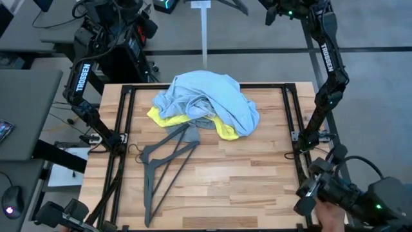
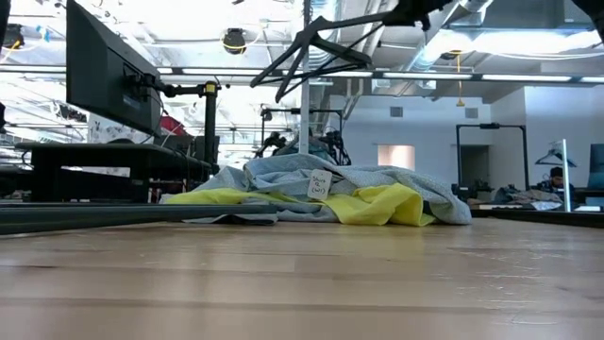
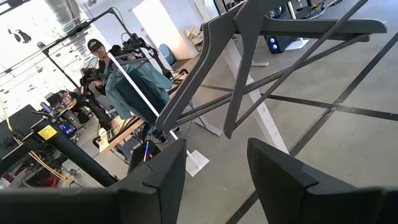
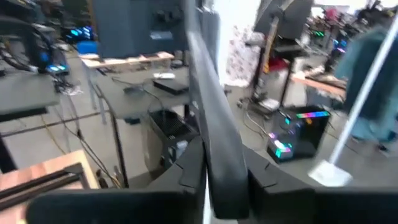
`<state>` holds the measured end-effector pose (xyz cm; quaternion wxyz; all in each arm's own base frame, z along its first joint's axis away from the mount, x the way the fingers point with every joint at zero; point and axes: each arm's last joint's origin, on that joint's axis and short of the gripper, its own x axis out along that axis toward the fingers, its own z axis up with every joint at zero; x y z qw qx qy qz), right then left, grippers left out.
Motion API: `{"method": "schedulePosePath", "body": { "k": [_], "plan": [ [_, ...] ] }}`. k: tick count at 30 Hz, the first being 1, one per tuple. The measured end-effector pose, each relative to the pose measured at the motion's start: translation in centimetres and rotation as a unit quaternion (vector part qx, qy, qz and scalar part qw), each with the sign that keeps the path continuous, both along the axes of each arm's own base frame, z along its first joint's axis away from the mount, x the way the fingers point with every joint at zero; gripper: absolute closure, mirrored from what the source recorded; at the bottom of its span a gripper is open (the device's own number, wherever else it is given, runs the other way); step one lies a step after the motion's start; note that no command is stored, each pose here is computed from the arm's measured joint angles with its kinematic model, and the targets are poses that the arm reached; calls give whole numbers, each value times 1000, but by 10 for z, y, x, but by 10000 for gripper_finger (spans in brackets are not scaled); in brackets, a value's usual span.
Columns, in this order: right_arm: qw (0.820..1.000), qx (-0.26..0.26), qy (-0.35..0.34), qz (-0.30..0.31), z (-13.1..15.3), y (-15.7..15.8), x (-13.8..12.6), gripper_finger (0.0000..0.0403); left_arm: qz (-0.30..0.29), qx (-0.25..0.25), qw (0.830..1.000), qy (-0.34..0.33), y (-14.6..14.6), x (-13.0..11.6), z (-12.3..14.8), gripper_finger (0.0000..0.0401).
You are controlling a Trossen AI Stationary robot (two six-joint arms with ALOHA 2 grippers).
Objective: Hang clothes
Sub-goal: Hang the black hanger back on the clothes rack, then hang the bottom black hanger on the clothes rack
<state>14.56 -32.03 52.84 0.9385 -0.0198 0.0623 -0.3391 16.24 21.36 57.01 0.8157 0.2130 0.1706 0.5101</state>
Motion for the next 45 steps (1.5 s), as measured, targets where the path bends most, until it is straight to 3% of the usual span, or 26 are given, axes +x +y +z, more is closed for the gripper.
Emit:
{"method": "schedulePosePath", "body": {
  "k": [10, 14, 18, 22, 28, 31, 34, 38, 42, 45],
  "plan": [
    [999, 47, 23, -11, -6, 8, -5, 180, 0, -27, 999, 22, -1, -1, -7, 248],
    [989, 143, 47, -13, -20, 16, -8, 165, 0, -83, 996, 43, -3, -1, -18, 248],
    [961, 248, 113, 35, -42, 39, 13, 166, -41, -181, 981, 48, -9, 5, -37, 248],
    [932, 297, 164, 129, -60, 68, 55, 169, -92, -311, 944, 54, -18, 20, -66, 248],
    [878, 320, 254, 249, -121, 107, 129, 169, -85, -494, 856, 128, -36, 63, -143, 248],
    [852, 339, 286, 277, -167, 120, 154, 169, -76, -544, 817, 173, -53, 83, -188, 248],
    [832, 344, 315, 302, -208, 132, 168, 169, -61, -578, 790, 194, -76, 95, -231, 248],
    [821, 334, 328, 328, -246, 149, 180, 169, -29, -612, 769, 183, -113, 93, -268, 248],
    [827, 304, 316, 352, -264, 162, 192, 169, 3, -641, 757, 126, -154, 81, -286, 248],
    [836, 284, 296, 365, -274, 173, 202, 169, 33, -669, 734, 113, -190, 69, -300, 248]
  ]
}}
